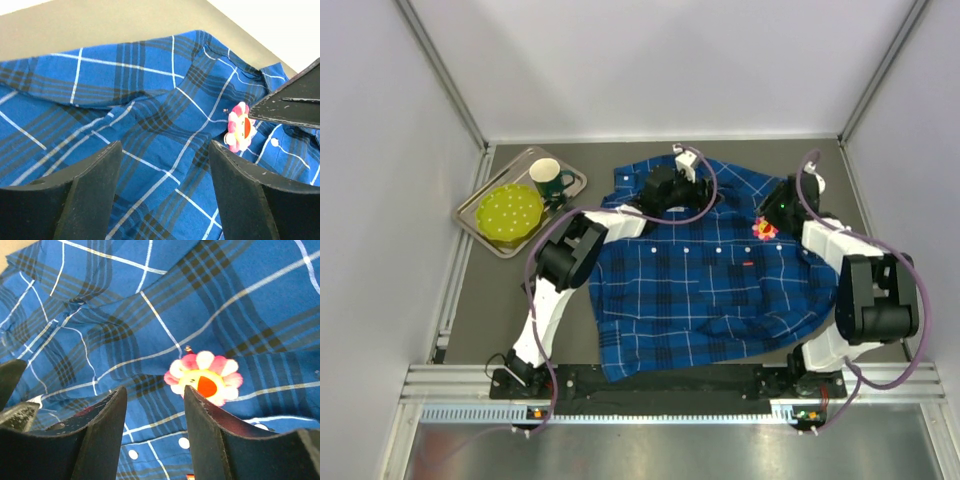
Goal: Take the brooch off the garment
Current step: Pick up the brooch from the flattened clothing.
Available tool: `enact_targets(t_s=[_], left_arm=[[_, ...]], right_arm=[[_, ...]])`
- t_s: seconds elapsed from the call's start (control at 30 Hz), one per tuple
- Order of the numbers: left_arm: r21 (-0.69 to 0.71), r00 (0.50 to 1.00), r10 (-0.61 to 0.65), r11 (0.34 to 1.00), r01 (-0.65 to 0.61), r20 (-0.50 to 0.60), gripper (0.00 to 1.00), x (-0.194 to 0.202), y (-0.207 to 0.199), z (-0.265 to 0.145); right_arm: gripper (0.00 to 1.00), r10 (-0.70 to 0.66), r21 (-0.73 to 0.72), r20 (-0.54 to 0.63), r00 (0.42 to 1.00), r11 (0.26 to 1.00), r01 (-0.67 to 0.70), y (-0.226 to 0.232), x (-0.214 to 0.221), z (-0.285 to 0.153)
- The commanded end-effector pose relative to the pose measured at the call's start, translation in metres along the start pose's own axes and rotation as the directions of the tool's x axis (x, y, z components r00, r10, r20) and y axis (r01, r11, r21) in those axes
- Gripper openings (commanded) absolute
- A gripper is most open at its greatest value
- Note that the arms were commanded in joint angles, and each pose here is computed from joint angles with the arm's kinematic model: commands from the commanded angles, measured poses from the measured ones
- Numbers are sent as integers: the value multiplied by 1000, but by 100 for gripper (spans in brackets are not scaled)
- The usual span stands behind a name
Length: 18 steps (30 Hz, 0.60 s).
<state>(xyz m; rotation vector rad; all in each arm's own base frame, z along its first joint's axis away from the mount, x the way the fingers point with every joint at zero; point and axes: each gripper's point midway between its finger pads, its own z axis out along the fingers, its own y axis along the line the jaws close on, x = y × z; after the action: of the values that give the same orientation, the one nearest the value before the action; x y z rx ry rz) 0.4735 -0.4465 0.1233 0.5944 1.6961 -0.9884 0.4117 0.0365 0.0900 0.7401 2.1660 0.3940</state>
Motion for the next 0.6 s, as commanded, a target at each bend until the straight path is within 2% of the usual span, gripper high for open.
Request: enact_targets(t_s=[0.0,0.07,0.17,0.27,0.57], left_arm=[[-21,998,-55,998,56,39,74,-26,-5,-11],[-15,995,-75,997,76,61,74,-29,-4,-17],[32,992,-104,994,102,69,74,-30,-11,-18],[77,986,-152,986,147,68,72,-28,-17,-12],[106,982,-185,978,179,47,70,-20,-23,-9]], right_arm=[[51,-169,210,-16,986,963,168,-9,-6,-1],[58,-231,263,-39,972,936,233,-7,-7,4],[62,-292,312,-113,950,897,313,-11,4,10],[63,-328,364,-153,932,858,361,-17,7,14],[58,-303,405,-185,935,844,353,-18,10,27]])
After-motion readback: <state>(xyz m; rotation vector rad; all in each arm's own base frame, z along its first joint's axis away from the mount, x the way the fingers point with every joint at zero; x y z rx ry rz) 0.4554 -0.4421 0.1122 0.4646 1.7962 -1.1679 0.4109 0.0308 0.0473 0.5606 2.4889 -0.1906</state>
